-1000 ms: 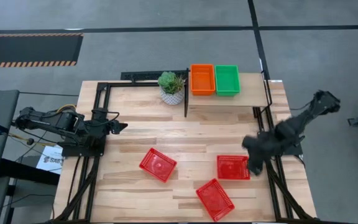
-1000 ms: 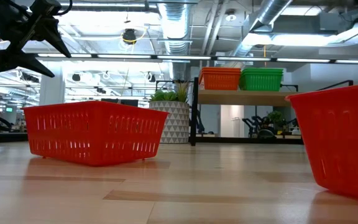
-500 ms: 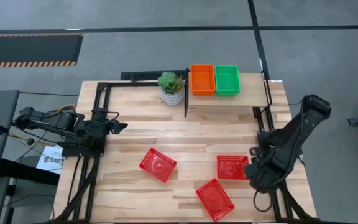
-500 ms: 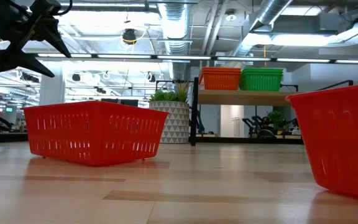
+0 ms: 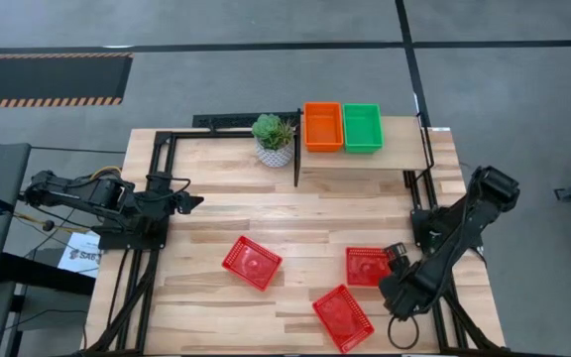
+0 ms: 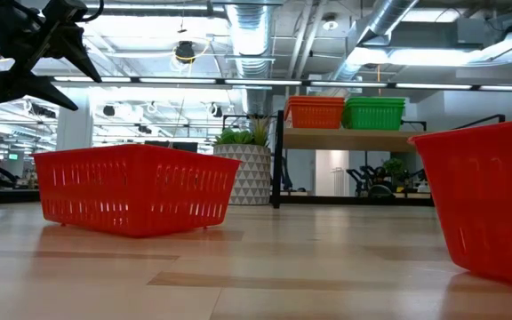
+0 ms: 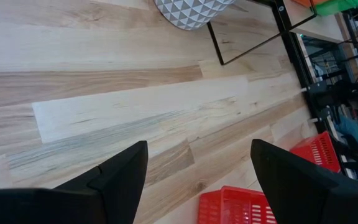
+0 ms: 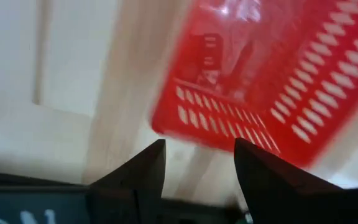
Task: Stack baskets on shelf by color
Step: Put the top right red bin on the shelf
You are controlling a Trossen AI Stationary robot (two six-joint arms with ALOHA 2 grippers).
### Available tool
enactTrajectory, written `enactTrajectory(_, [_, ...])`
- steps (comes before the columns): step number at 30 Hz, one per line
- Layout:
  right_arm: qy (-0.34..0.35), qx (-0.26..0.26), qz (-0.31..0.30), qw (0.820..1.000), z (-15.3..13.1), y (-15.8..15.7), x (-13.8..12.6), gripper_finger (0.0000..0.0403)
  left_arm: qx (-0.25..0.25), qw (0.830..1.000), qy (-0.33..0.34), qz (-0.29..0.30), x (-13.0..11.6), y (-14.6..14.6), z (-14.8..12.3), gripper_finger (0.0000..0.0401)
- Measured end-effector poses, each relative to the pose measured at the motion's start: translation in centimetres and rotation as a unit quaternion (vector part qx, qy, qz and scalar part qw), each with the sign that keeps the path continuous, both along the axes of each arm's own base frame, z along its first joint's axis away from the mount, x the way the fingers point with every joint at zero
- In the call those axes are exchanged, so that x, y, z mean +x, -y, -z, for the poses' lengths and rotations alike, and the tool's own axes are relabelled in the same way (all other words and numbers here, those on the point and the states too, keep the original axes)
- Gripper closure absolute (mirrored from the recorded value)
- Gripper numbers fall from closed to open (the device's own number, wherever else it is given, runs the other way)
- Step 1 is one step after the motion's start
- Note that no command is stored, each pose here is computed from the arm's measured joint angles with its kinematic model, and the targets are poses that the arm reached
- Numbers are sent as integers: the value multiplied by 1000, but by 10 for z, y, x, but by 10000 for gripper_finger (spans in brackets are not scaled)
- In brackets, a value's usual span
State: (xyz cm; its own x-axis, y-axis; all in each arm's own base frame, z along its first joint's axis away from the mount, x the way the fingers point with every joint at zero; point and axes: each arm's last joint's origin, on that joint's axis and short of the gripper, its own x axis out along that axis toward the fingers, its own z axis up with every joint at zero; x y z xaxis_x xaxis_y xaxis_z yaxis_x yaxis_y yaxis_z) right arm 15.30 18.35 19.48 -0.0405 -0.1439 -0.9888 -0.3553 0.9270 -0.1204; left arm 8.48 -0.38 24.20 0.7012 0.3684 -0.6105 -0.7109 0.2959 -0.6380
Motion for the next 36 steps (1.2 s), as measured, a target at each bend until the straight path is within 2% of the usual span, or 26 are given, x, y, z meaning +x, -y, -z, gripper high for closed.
enactTrajectory(5, [17, 7, -21, 1000, 11, -8, 8, 193, 0, 1000, 0, 1, 0, 0, 0, 127])
enactTrajectory(13, [29, 16, -7, 999, 21, -7, 24, 201, -3, 1000, -1, 3, 0, 0, 0, 127])
enactTrajectory(18, [36, 26, -9, 999, 21, -5, 30, 249, -6, 1000, -1, 5, 0, 0, 0, 127])
enactTrajectory(27, [51, 43, 17, 998, 14, 4, 48, 386, -9, 1000, 0, 4, 0, 1, 0, 127])
enactTrajectory(36, [79, 59, 34, 995, 0, 15, 71, 387, -12, 1000, 1, 2, 0, 1, 0, 127])
